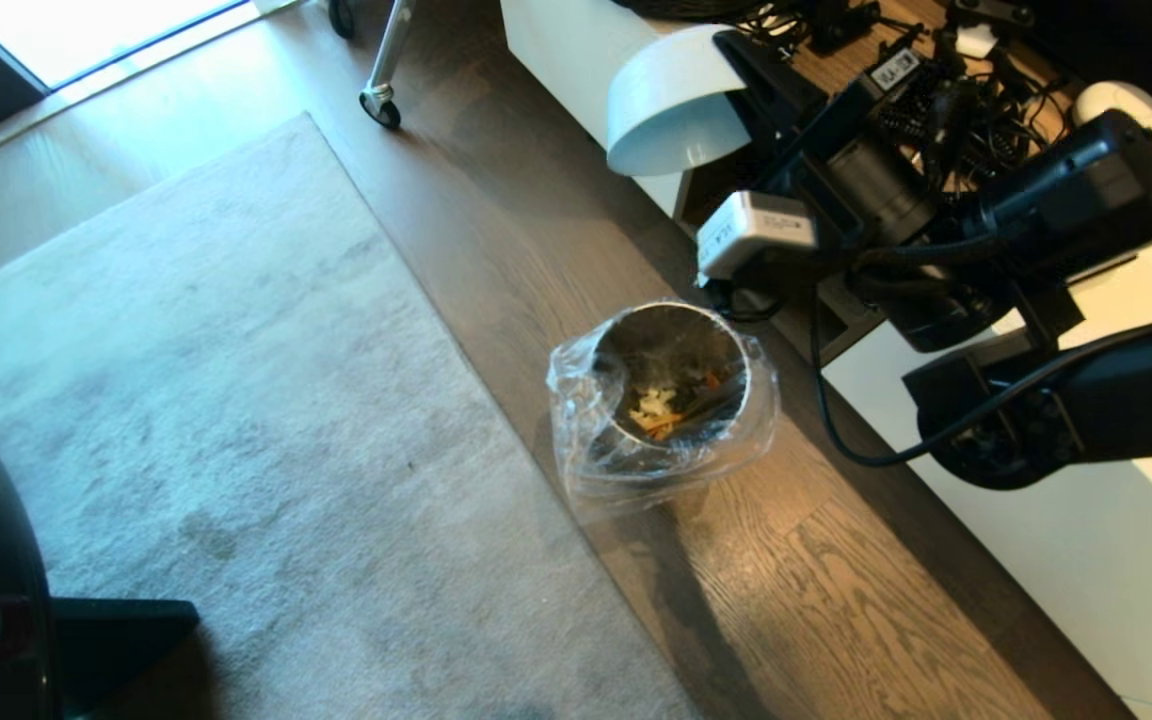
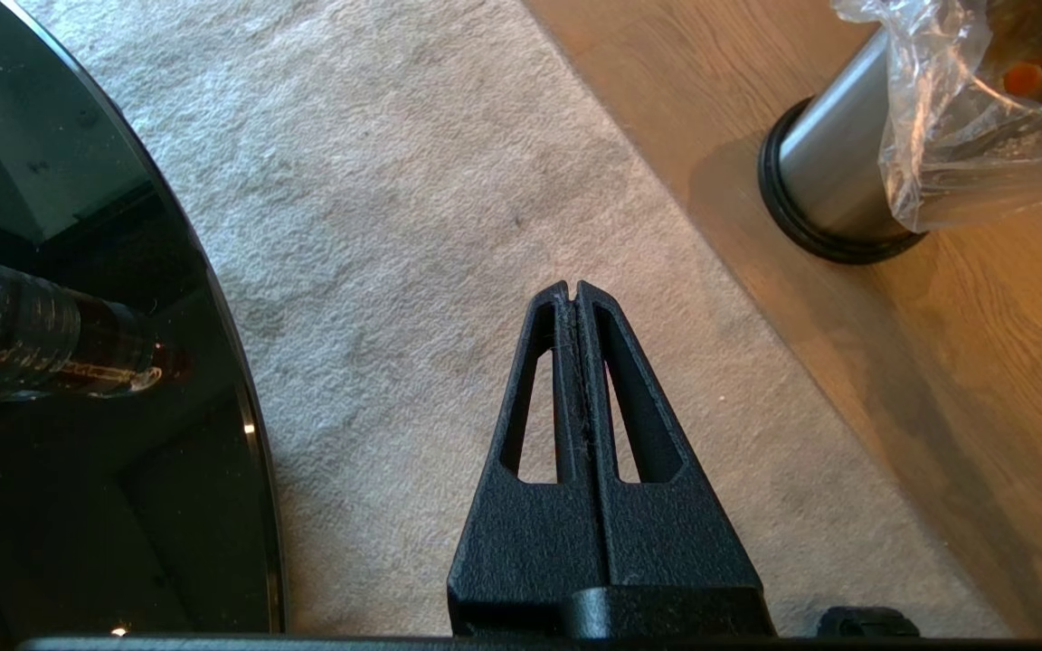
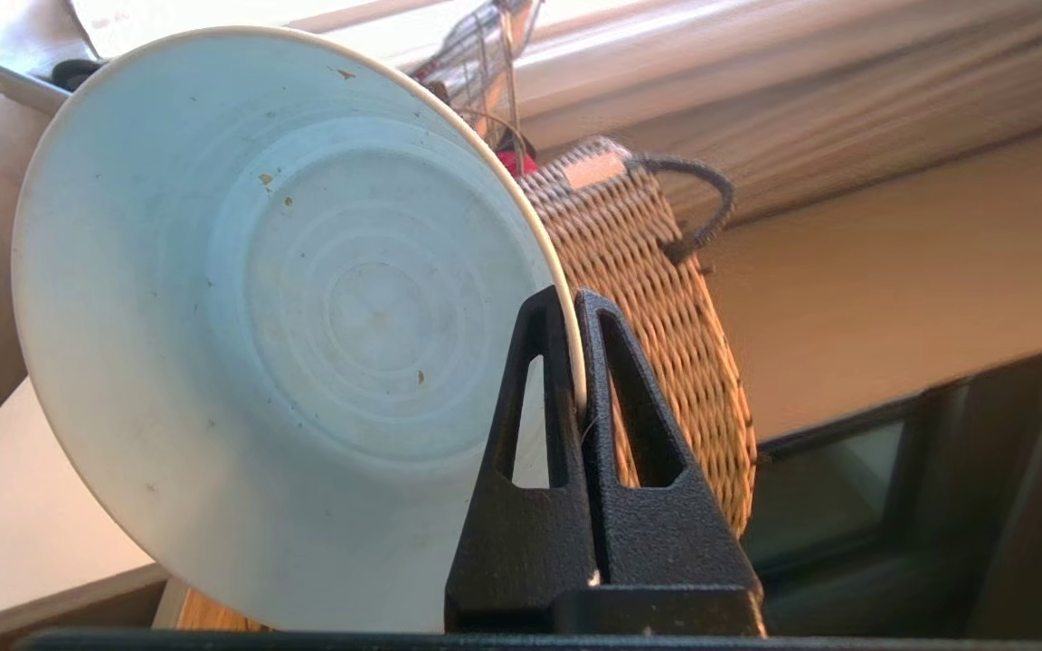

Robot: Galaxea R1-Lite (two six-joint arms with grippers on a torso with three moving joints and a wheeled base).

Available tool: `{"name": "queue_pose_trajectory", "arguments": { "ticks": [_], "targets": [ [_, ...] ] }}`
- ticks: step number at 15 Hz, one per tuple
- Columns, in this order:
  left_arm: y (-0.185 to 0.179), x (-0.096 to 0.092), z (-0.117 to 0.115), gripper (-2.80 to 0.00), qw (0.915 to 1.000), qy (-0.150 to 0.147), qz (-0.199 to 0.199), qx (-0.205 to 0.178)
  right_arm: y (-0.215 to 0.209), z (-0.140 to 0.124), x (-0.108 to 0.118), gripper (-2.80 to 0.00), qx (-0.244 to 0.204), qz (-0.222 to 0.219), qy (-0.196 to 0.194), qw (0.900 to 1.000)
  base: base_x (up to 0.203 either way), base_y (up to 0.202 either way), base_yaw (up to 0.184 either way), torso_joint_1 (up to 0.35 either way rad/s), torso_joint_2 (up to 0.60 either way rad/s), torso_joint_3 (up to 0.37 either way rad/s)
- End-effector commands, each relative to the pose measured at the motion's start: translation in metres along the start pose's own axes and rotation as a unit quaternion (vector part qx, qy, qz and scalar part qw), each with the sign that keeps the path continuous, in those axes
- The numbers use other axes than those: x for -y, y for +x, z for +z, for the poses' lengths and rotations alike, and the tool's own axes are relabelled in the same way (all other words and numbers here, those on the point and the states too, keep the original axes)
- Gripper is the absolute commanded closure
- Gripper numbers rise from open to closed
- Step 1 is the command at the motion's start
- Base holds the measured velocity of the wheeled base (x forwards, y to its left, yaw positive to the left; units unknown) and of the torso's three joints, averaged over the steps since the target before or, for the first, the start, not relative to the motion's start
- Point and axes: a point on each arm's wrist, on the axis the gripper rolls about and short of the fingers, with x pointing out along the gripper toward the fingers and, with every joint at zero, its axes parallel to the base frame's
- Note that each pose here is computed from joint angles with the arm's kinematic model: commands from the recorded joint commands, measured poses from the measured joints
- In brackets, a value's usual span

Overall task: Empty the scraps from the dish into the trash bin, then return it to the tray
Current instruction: Put the bowl back to the table

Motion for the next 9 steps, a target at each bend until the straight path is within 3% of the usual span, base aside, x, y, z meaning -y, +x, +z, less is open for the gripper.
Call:
{"name": "queue_pose_trajectory", "arguments": {
  "ticks": [1, 9],
  "targets": [
    [0.000, 0.000, 0.000, 0.00, 1.0000, 0.000, 0.001, 0.000, 0.005, 0.001, 0.013, 0.00, -0.003, -0.039, -0.004, 0.999, 0.000, 0.000, 0.000, 0.000, 0.00, 0.000],
    [0.000, 0.000, 0.000, 0.00, 1.0000, 0.000, 0.001, 0.000, -0.007, 0.007, 0.008, 0.00, -0.001, -0.009, 0.014, 1.000, 0.000, 0.000, 0.000, 0.000, 0.00, 0.000]
  ]
}}
